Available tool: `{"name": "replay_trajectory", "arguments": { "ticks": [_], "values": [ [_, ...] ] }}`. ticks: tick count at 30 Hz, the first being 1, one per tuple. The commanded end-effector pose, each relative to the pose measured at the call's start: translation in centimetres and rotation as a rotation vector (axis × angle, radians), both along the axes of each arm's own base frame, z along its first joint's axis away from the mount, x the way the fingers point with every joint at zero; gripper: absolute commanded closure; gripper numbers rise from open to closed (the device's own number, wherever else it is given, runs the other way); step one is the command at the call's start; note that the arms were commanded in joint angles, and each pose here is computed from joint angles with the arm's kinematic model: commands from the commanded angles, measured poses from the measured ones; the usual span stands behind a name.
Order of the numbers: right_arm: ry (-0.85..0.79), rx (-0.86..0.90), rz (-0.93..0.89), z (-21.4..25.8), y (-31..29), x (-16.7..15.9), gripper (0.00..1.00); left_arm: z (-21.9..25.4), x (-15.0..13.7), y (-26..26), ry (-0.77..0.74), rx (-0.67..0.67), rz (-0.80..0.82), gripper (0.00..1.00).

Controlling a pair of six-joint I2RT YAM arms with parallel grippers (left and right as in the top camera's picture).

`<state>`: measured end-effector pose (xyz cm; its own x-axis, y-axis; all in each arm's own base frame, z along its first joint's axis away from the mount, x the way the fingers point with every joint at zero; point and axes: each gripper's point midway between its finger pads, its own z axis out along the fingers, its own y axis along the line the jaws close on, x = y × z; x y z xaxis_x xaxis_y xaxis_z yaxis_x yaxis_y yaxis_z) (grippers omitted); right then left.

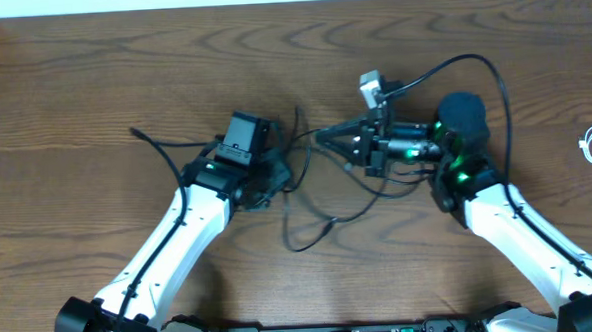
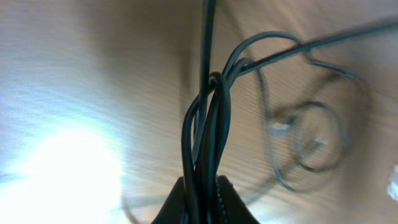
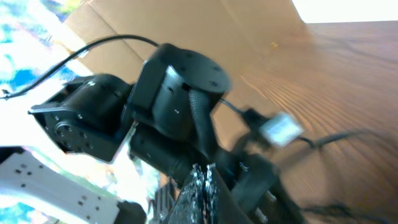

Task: Untangle cables

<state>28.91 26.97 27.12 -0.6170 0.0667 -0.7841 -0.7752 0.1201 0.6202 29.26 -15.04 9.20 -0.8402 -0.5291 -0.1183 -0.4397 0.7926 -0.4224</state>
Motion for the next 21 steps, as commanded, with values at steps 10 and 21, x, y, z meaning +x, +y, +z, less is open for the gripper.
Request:
{"name": "replay_trajectory", "arguments": {
  "ticks": [10, 21],
  "values": [
    [0.44, -0.784, -0.893, -17.8, -17.1, 5.9, 0.99, 2.2, -1.3, 12.4, 0.004, 0.212, 0.269, 0.92],
    [0.521, -0.601, -0.49, -16.6, -10.6, 1.8, 0.84, 13.8, 1.1, 5.1, -0.46, -0.239, -0.06, 0.92]
  ]
}}
